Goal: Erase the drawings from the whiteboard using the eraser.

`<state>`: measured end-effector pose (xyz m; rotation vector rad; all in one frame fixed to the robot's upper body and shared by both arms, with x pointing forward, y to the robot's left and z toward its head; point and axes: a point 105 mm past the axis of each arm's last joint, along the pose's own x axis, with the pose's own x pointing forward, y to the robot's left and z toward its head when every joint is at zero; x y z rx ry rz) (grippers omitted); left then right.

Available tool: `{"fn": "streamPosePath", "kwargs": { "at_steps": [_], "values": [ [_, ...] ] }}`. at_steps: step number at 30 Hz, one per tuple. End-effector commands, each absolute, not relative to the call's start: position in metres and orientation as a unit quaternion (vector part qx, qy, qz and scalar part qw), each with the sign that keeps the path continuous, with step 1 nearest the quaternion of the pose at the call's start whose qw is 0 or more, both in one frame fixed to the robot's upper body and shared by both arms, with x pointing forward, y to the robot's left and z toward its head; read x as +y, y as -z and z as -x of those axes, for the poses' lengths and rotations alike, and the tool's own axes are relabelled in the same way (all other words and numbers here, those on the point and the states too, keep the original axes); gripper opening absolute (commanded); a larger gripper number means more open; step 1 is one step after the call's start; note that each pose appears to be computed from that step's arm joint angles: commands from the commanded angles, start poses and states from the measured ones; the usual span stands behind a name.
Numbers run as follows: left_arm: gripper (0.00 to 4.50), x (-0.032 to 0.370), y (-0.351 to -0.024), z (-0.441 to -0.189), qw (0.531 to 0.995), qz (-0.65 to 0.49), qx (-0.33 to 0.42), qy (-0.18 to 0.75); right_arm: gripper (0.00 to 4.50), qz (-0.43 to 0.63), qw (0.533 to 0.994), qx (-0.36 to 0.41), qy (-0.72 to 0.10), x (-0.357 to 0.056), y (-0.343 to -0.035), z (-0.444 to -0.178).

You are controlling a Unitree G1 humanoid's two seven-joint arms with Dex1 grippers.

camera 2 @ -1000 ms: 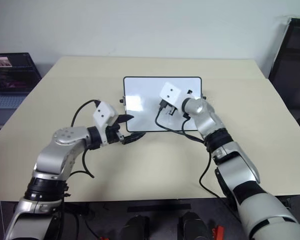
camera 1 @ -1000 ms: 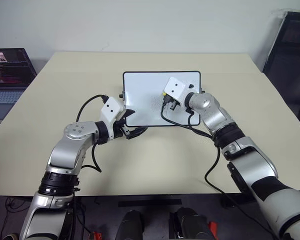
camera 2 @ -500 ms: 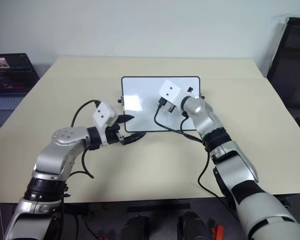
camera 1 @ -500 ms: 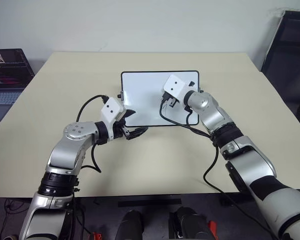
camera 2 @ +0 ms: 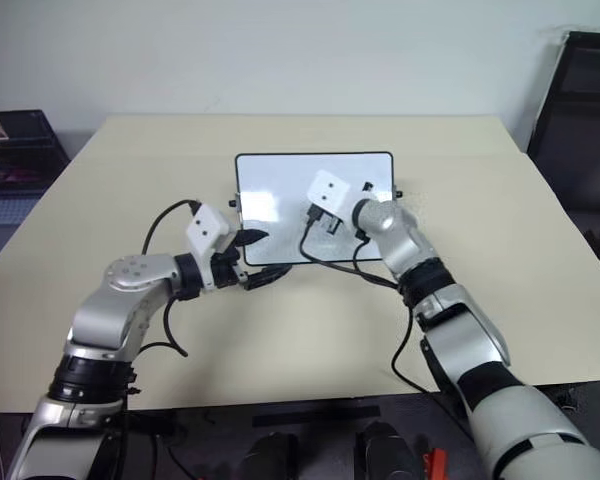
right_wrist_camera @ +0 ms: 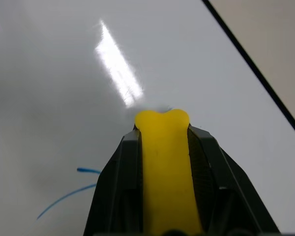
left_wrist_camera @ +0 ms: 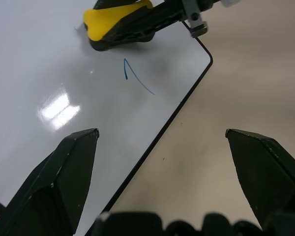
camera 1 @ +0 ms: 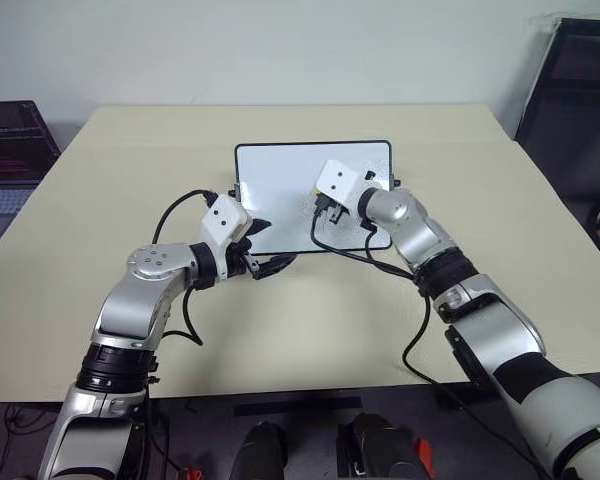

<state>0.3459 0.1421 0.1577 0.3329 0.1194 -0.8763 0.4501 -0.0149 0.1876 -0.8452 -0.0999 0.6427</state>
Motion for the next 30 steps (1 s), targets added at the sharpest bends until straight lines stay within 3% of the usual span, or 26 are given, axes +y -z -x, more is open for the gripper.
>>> {"fn": "streamPosePath", "kwargs": {
  "at_steps": [1,6,14,18,30],
  "values": [
    [4.5,0.138,-0.171,-0.343,0.888,-0.171,0.032,0.426,0.96,0.402,0.872,-0.089,-0.265,-0.015,-0.217,-0.458],
    [4.5,0.138,-0.171,-0.343,0.888,-0.171,0.033,0.425,0.96,0.396,0.874,-0.092,-0.266,-0.01,-0.219,-0.46],
    [4.5,0.137,-0.17,-0.342,0.889,-0.171,0.034,0.424,0.96,0.421,0.843,-0.029,-0.334,-0.003,-0.18,-0.451],
    [4.5,0.137,-0.169,-0.342,0.888,-0.171,0.035,0.426,0.96,0.431,0.834,-0.028,-0.344,-0.003,-0.177,-0.448],
    [4.5,0.136,-0.168,-0.343,0.885,-0.171,0.037,0.431,0.96,0.449,0.831,0.003,-0.327,-0.045,-0.164,-0.445]
  ]
}}
